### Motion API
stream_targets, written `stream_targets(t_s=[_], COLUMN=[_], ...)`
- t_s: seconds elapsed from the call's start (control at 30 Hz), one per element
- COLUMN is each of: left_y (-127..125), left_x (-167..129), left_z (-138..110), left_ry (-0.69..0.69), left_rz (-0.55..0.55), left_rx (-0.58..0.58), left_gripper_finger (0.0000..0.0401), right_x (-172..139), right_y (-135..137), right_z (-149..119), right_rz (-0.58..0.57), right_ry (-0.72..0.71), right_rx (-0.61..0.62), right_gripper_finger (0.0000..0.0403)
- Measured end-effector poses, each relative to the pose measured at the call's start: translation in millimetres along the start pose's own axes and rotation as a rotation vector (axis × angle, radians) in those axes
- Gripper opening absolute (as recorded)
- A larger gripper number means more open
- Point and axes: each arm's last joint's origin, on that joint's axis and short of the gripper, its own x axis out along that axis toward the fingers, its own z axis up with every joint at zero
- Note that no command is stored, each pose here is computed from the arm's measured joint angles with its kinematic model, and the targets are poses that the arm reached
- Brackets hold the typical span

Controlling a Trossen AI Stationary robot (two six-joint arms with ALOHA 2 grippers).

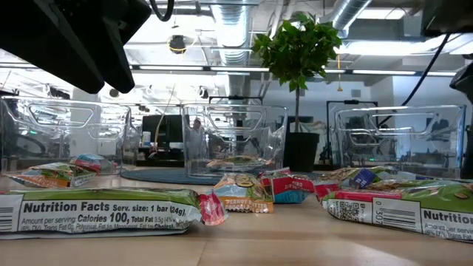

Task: Pick and place Granola Bars by type
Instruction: Put the blue granola bar into the right transparent bin

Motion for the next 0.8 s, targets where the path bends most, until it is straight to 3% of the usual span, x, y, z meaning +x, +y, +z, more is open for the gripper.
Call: stream_targets(t_s=[0.27, 0.8], left_y=[0, 0], left_x=[0, 0], left_z=[0, 0], left_ry=[0.000, 0.000], left_rz=[0.000, 0.002], left_rx=[-0.001, -0.002], left_gripper_finger=[0.0132, 0.0132], right_x=[5, 0], right_y=[-4, 2], right_z=[3, -7], right_rz=[0.013, 0.039], right_ry=[0.064, 0.076], right_rx=[0.044, 0.056], right_gripper_finger=[0.0243, 0.0201])
